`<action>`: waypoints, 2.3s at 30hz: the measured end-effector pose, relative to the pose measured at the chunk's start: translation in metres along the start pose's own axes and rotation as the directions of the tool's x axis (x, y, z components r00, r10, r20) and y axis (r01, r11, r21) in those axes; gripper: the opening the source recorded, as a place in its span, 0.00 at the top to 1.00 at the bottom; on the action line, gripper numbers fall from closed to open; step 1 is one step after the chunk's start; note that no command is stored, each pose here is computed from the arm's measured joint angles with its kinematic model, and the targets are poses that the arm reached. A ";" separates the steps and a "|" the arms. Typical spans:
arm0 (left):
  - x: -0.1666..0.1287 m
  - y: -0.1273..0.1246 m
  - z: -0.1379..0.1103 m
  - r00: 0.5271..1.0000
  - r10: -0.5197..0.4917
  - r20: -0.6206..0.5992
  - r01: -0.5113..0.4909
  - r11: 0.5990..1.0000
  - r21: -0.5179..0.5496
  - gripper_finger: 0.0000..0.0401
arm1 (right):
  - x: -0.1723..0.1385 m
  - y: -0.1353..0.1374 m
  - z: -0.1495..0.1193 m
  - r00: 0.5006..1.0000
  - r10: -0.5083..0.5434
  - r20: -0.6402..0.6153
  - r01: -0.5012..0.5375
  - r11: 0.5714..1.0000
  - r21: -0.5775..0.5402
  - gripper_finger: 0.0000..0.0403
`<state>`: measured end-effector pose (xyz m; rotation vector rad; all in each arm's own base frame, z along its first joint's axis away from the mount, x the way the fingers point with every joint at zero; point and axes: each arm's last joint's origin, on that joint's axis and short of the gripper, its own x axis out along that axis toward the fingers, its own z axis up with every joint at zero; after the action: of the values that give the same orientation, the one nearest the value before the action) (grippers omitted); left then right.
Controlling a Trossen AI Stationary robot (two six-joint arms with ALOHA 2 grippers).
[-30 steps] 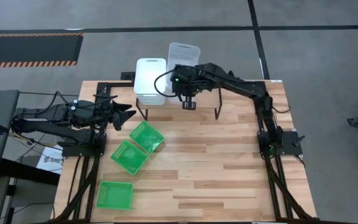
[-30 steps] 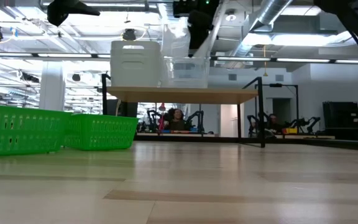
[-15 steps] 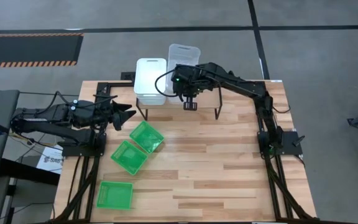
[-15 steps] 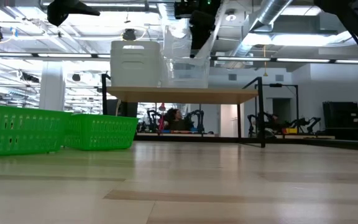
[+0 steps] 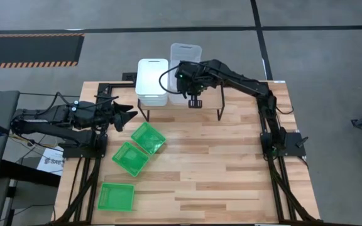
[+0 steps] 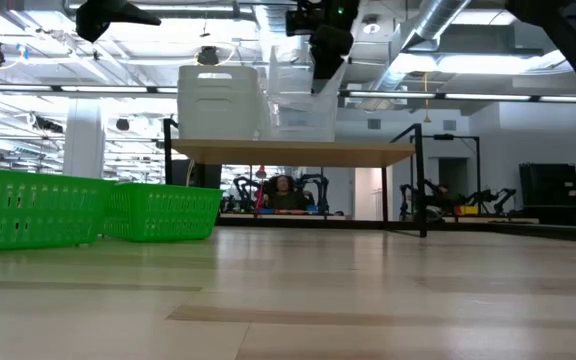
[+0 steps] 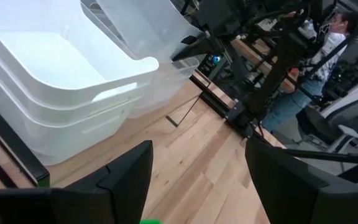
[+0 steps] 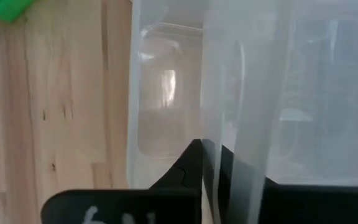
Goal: Stack baskets on shelf by color
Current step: Stack the transparent bin on the transparent bin on the shelf
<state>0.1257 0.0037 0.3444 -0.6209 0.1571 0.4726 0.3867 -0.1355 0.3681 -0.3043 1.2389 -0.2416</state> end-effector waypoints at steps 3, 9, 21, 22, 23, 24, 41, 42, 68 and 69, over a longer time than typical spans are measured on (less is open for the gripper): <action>0.000 0.000 0.000 1.000 0.002 0.002 -0.002 1.000 -0.001 0.39 | 0.000 -0.001 0.000 1.000 0.011 0.003 -0.011 1.000 -0.011 0.93; 0.000 0.000 0.000 1.000 0.003 0.002 -0.003 1.000 -0.002 0.39 | 0.000 0.001 0.000 1.000 0.023 0.006 -0.023 0.998 -0.057 0.93; 0.000 0.000 0.000 1.000 0.003 0.003 -0.003 1.000 -0.001 0.39 | 0.000 -0.002 -0.005 0.999 0.032 -0.026 -0.033 0.998 -0.052 0.82; 0.000 0.000 0.000 1.000 0.003 0.003 -0.003 1.000 -0.001 0.39 | -0.001 -0.003 -0.005 0.999 0.030 -0.024 -0.031 0.998 -0.045 0.81; 0.000 0.000 0.000 1.000 0.003 0.003 -0.003 1.000 -0.001 0.39 | -0.001 -0.004 -0.005 0.999 0.027 -0.021 -0.028 0.999 -0.038 0.80; 0.000 0.000 0.000 1.000 0.003 0.003 -0.003 1.000 -0.001 0.39 | -0.003 -0.005 -0.006 1.000 0.025 -0.016 -0.026 0.999 -0.038 0.79; 0.000 0.000 0.000 1.000 0.003 0.002 -0.003 1.000 0.000 0.39 | -0.012 -0.007 -0.011 0.999 0.028 -0.019 -0.028 1.000 0.011 0.66; 0.000 0.000 0.000 1.000 0.003 0.002 -0.003 1.000 -0.001 0.39 | -0.012 -0.007 -0.011 0.999 0.028 -0.019 -0.028 1.000 0.011 0.65; 0.000 0.000 0.000 1.000 0.002 0.003 -0.002 1.000 -0.001 0.39 | -0.038 -0.009 -0.016 0.995 0.056 0.088 -0.058 0.998 0.025 0.61; 0.000 0.000 0.000 1.000 0.003 0.003 -0.003 1.000 -0.001 0.39 | -0.038 -0.009 -0.016 0.994 0.054 0.092 -0.056 0.998 0.025 0.62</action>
<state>0.1255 0.0038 0.3445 -0.6206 0.1548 0.4765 0.3597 -0.1326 0.4007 -0.2540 1.1512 -0.1953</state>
